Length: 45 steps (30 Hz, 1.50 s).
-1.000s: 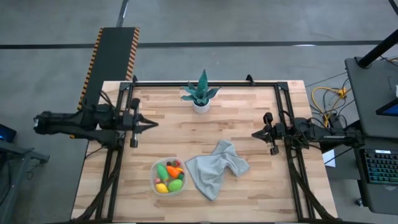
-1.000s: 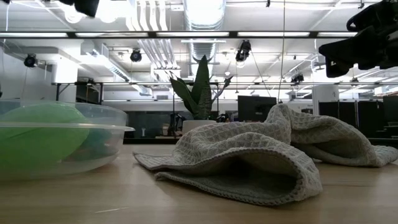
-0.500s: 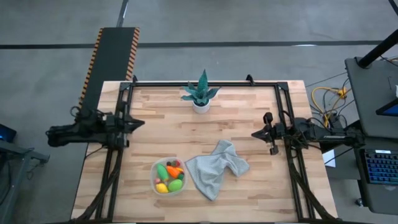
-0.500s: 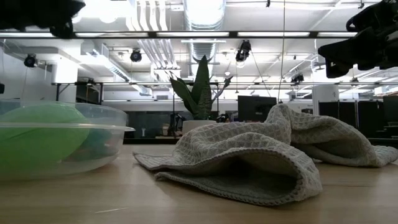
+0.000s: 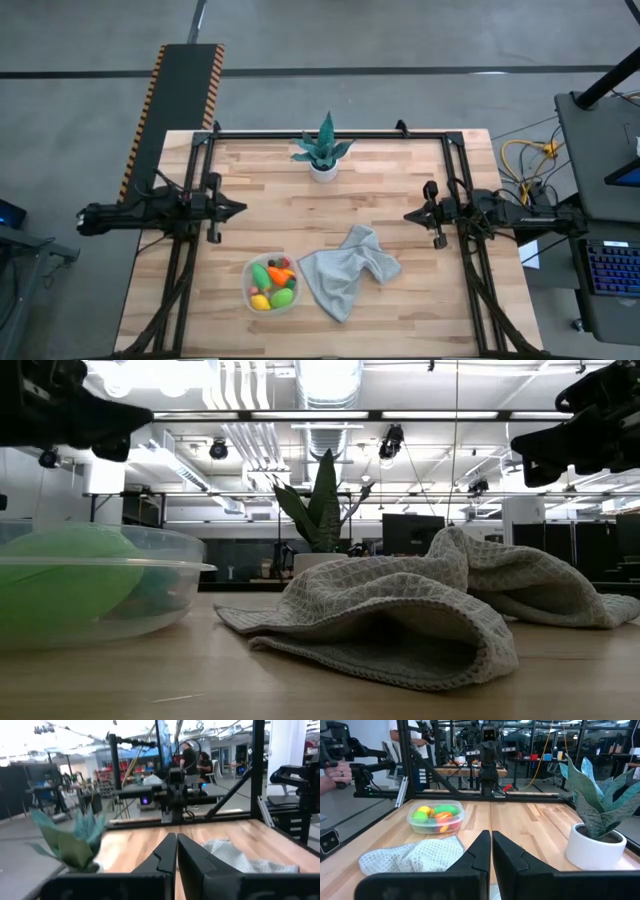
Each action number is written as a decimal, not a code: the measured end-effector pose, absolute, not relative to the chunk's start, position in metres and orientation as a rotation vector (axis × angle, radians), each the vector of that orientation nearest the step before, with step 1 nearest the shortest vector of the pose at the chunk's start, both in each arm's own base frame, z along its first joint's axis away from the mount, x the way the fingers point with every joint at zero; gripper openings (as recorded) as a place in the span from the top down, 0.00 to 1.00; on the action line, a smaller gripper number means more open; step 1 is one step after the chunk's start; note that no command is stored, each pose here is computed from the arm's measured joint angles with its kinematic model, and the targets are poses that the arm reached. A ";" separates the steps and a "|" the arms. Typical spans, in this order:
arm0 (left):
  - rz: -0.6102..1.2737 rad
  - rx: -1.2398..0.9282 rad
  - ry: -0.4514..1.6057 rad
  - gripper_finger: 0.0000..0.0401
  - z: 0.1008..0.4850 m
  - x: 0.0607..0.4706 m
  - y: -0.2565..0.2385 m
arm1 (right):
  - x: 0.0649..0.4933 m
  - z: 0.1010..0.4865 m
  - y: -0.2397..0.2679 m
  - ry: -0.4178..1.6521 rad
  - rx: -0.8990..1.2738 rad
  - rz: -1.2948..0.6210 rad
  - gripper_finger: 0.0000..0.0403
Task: Pick and placing Produce into tupperware
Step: Return to Home Position
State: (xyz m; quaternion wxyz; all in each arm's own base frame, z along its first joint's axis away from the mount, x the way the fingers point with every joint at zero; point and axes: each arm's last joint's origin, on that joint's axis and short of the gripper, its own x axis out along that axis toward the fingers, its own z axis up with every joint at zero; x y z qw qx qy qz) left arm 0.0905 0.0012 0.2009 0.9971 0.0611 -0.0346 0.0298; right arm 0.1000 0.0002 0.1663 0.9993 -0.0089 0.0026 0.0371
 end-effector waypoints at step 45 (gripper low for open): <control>0.048 0.003 0.032 1.00 0.165 0.099 0.001 | 0.100 0.164 -0.001 0.025 -0.019 0.021 0.98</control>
